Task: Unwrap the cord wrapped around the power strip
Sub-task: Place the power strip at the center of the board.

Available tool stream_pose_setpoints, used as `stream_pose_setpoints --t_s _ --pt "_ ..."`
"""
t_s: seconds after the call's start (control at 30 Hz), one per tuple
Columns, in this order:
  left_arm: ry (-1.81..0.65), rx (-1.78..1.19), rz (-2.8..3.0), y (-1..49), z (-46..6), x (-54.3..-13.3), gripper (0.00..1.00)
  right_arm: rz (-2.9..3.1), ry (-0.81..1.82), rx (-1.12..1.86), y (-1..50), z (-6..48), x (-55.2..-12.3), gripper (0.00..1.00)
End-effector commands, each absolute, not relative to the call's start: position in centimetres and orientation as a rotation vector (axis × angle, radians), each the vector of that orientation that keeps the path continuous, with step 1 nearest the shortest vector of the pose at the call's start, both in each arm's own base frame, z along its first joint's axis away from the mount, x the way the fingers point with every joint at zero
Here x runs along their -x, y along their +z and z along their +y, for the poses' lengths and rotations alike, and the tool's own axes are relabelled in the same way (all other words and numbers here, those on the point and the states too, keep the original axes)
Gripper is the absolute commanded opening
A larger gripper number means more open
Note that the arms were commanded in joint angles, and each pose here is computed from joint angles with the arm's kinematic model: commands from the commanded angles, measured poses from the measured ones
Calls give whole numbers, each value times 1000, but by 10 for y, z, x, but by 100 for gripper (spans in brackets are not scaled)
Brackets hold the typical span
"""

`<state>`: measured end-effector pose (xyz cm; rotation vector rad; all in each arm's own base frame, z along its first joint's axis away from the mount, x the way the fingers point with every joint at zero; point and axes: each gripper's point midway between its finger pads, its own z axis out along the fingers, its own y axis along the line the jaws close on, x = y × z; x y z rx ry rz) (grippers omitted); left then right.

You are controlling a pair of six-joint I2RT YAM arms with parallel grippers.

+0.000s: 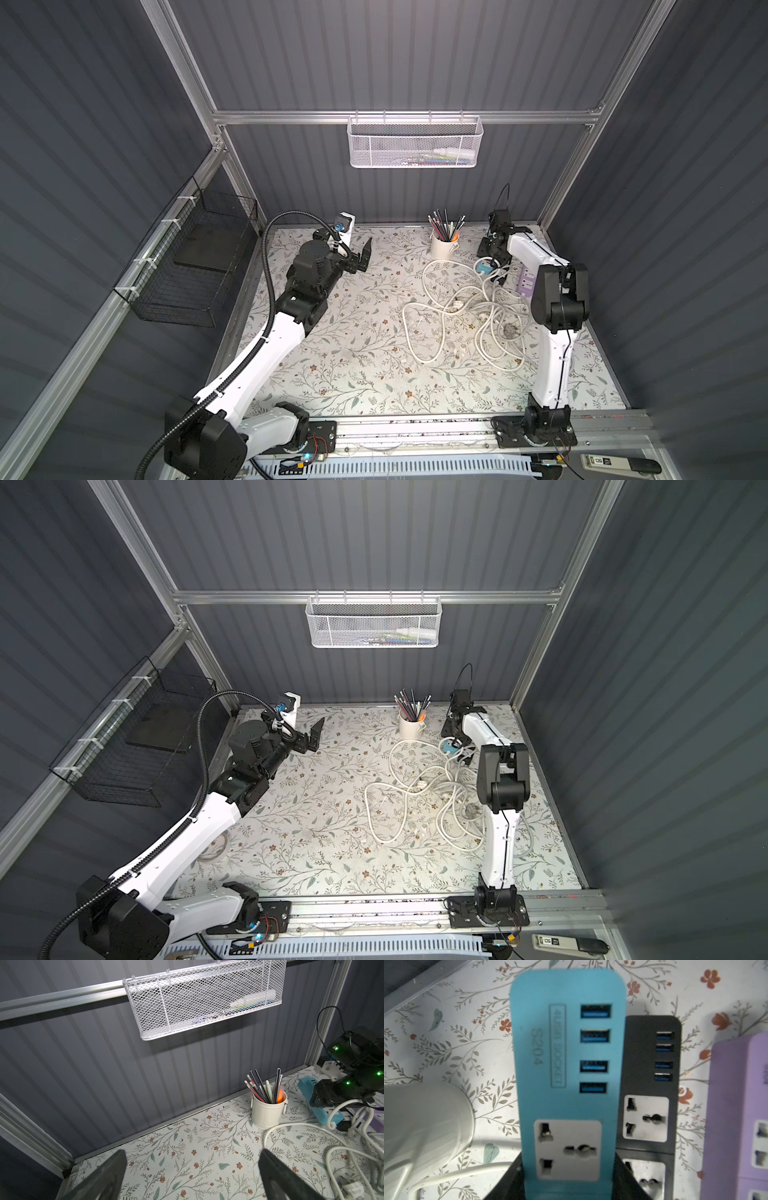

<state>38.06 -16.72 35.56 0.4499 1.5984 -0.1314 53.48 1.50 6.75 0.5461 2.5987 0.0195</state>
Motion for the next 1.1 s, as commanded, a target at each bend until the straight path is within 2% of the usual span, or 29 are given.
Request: stream_pose_setpoints --t_s 0.0,0.17,0.33,0.37,0.43,0.5,0.67,0.87,1.0,1.07 --pt "-108 -448 1571 361 -164 -375 100 2657 -33 -551 57 2 -518 0" --pt "-110 -455 1566 362 -166 -373 100 2678 -7 -596 53 -7 -515 0" --pt "-112 -458 1567 362 -167 -373 100 2704 56 -587 48 5 -514 0" --pt "-113 -458 1567 362 -167 -373 100 2707 58 -581 47 7 -514 14" --pt "-112 -459 1571 360 -168 -374 100 2714 81 -571 43 14 -515 34" --pt "-114 -460 1573 359 -168 -374 100 2716 105 -557 41 20 -516 46" --pt "-113 -460 1570 361 -169 -373 100 2692 130 -530 45 27 -524 58" --pt "-112 -465 1574 358 -170 -373 100 2689 122 -510 49 27 -530 88" --pt "-111 -466 1574 358 -170 -373 100 2652 147 -501 62 29 -533 99" --pt "-113 -470 1575 357 -171 -373 100 2635 151 -483 70 30 -535 99"
